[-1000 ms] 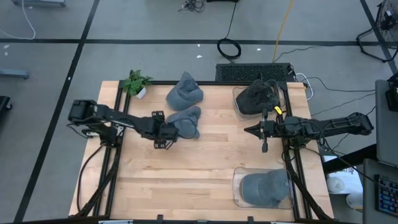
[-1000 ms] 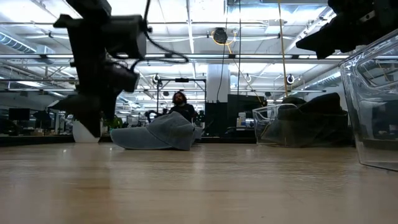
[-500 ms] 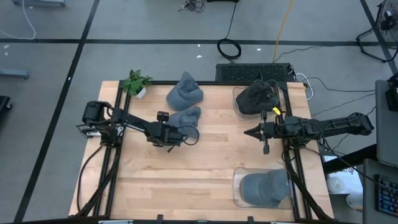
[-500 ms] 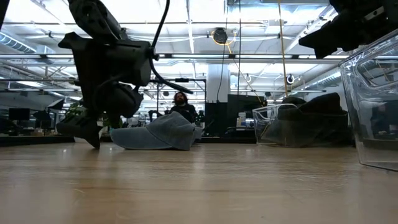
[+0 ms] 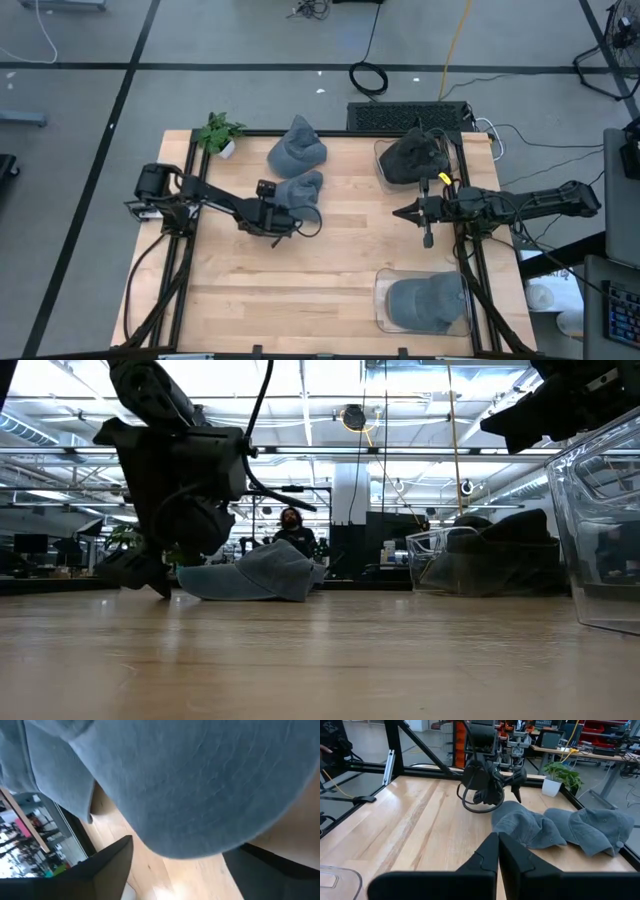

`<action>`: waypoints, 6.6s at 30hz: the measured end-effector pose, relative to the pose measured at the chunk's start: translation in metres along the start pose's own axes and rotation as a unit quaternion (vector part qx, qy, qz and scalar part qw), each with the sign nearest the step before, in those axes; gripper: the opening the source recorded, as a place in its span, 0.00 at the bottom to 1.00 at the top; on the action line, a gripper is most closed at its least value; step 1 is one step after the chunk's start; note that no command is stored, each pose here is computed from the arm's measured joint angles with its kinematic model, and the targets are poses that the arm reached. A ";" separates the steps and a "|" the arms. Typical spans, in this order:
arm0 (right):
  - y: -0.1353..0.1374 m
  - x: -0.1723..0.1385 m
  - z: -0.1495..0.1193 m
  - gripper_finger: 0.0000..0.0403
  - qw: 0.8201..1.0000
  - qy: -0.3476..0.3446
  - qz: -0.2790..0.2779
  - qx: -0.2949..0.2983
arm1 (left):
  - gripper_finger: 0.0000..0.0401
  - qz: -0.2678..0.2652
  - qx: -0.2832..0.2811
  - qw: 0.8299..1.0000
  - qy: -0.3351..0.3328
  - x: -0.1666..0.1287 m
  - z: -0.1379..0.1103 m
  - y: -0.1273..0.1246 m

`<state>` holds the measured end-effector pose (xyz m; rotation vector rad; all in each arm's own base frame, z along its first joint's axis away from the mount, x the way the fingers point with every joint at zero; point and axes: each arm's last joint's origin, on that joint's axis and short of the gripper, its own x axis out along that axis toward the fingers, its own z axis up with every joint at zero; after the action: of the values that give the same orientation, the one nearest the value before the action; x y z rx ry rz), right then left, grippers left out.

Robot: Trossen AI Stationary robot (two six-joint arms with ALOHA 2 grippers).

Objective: Pick & Place hat
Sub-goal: Put the bottom gray cap into the bottom transparent bin

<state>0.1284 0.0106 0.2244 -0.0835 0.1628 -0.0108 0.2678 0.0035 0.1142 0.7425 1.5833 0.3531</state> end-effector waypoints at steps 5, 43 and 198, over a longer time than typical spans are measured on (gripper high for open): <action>0.000 0.000 0.000 0.00 1.000 0.000 0.000 0.000 | 0.66 0.014 -0.019 1.000 -0.019 0.000 0.005 0.000; 0.001 0.002 -0.006 0.00 1.000 -0.010 -0.002 0.000 | 0.40 -0.006 -0.032 0.987 -0.158 -0.022 0.032 -0.016; -0.040 0.083 0.077 0.65 0.847 -0.188 0.311 0.388 | 0.02 0.400 0.016 0.883 -0.245 -0.235 0.045 0.041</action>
<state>0.2227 -0.0247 0.2902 0.7842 -0.2252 0.5866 0.3225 -0.1256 0.3124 1.3827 0.7450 0.6726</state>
